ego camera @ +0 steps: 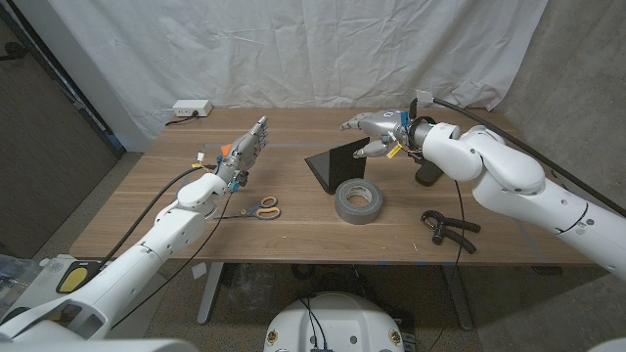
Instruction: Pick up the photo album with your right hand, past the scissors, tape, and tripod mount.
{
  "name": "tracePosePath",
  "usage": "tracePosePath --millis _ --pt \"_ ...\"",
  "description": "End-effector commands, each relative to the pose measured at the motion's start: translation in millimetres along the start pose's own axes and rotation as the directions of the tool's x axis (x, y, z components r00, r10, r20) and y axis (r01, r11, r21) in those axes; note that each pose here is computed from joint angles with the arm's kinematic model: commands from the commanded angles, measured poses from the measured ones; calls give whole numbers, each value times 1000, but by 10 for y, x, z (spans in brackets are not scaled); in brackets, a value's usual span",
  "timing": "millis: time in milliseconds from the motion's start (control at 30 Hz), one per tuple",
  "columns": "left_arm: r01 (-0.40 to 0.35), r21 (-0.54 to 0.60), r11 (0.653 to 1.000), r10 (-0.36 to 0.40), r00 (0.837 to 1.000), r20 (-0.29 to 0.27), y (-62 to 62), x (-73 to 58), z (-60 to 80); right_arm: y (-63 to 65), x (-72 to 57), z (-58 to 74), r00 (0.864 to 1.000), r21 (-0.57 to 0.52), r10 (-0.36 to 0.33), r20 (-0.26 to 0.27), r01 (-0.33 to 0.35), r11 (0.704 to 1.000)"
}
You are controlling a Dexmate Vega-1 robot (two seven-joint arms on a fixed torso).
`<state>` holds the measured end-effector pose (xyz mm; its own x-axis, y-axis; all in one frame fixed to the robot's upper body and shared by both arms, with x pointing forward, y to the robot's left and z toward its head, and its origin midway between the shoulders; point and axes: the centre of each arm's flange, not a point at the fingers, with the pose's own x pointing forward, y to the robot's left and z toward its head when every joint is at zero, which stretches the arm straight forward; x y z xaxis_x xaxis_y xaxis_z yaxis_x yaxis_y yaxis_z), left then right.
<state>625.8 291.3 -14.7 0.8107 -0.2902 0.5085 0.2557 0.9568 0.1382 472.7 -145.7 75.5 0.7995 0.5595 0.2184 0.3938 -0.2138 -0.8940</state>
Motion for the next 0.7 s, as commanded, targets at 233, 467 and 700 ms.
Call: tracePosePath --millis 233,467,700 --pt "-7 -11 1000 7 1000 4 23 -44 -43 27 114 96 1000 -38 27 11 -26 999" --pt "-9 -12 1000 9 1000 4 46 -54 -44 32 159 104 999 -36 37 12 -36 999" --pt "10 -4 1000 -10 1000 4 51 -18 -28 27 187 126 999 -35 40 3 -40 999"
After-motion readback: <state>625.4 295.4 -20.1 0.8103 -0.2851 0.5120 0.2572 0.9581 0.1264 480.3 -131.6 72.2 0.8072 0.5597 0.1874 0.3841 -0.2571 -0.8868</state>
